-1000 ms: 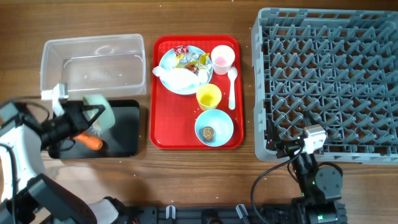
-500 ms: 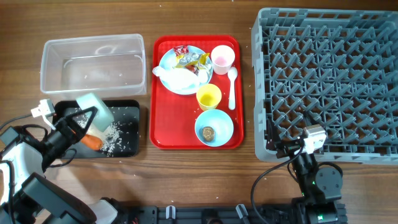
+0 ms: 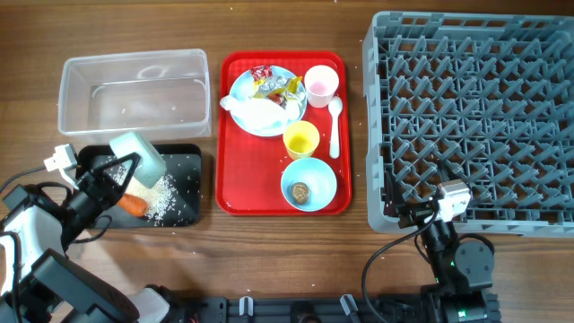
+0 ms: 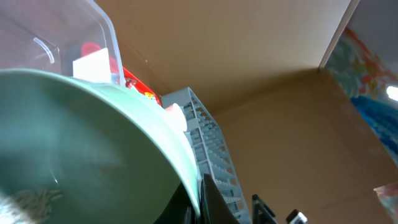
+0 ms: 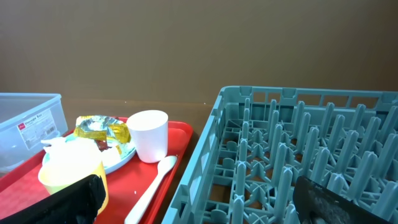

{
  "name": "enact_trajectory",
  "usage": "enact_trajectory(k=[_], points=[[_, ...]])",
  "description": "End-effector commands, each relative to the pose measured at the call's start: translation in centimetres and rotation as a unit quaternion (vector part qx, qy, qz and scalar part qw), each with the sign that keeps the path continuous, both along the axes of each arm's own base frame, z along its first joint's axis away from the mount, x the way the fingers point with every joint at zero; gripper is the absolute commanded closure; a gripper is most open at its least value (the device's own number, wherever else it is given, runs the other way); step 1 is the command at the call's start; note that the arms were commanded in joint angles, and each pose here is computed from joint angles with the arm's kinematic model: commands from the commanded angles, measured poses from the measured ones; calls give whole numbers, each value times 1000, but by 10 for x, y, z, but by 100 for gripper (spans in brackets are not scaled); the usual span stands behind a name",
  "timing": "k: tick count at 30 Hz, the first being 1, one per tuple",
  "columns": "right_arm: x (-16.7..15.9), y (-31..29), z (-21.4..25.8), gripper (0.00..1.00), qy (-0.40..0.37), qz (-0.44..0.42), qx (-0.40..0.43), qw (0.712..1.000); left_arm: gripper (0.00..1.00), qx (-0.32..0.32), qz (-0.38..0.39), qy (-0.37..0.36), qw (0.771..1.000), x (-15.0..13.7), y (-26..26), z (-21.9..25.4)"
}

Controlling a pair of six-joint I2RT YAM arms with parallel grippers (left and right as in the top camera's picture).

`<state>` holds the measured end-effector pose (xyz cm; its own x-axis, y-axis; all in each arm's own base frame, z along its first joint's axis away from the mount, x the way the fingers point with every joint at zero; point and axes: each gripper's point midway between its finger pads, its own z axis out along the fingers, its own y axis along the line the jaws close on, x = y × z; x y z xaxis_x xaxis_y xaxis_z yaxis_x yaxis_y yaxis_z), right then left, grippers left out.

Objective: Sort waste into correct bins and load items into the dishwasher rack
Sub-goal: 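Tip the green bowl over the black tray to pour out the rice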

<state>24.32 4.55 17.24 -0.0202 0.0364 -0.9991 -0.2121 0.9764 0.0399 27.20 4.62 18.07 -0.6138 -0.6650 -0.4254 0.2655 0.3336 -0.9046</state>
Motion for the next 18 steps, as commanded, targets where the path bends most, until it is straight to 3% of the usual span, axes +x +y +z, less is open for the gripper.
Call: enact_trajectory(k=[1, 3, 5, 7, 8, 11, 13, 18], points=[[0, -2, 1, 0, -3, -5, -6, 1000, 96, -27, 2, 1, 1000, -4, -4, 8], [0, -2, 1, 0, -3, -5, -6, 1000, 96, 23, -2, -25, 999, -2, -3, 2], [0, -2, 1, 0, -3, -5, -6, 1000, 96, -17, -1, -8, 1000, -3, -5, 7], [0, -2, 1, 0, -3, -5, -6, 1000, 96, 14, -2, -31, 999, -2, -4, 6], [0, -2, 1, 0, -3, -5, -6, 1000, 96, -27, -1, 1, 1000, -2, -4, 6], [0, -2, 1, 0, -3, -5, -6, 1000, 96, 8, -2, -29, 1000, -1, -4, 5], [0, -2, 1, 0, -3, -5, -6, 1000, 96, -28, -1, 2, 1000, -2, -4, 5], [0, -2, 1, 0, -3, -5, -6, 1000, 96, -4, -3, -15, 1000, 0, -2, 3]])
